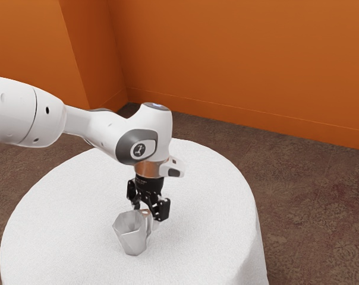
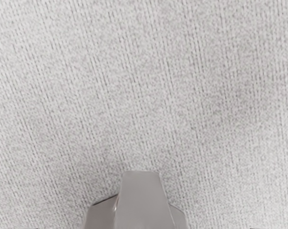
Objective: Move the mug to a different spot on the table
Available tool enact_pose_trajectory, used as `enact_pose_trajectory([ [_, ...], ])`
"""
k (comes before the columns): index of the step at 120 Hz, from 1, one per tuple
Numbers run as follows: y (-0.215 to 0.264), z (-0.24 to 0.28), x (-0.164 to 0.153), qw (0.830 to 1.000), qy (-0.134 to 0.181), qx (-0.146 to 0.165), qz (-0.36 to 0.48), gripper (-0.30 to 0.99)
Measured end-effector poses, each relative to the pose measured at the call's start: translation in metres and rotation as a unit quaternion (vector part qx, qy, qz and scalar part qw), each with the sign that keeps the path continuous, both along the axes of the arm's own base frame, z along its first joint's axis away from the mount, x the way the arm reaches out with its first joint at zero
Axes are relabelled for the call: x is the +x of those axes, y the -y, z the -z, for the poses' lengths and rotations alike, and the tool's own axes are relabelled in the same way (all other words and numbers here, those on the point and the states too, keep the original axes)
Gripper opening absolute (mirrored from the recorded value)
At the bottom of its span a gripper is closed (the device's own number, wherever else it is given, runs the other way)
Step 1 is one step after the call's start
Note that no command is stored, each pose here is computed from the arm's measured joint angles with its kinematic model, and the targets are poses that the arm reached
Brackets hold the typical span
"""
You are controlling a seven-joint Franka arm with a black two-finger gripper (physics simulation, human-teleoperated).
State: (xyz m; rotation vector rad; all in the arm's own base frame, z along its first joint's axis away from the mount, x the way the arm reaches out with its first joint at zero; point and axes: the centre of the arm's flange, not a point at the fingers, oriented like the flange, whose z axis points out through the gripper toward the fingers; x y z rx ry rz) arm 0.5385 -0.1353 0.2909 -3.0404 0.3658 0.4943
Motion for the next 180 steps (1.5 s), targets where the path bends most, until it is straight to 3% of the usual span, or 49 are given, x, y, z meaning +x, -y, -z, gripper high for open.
enact_pose_trajectory([
  [58, 0.002, -0.001, 0.000, 1.000, 0.001, 0.001, 0.001, 0.15],
  [101, 0.000, -0.004, -0.001, 1.000, -0.007, 0.011, -0.003, 0.09],
  [149, -0.008, -0.033, 0.001, 0.998, -0.027, 0.064, 0.000, 0.01],
  [180, -0.026, -0.039, 0.025, 0.995, -0.024, 0.096, -0.003, 0.02],
])
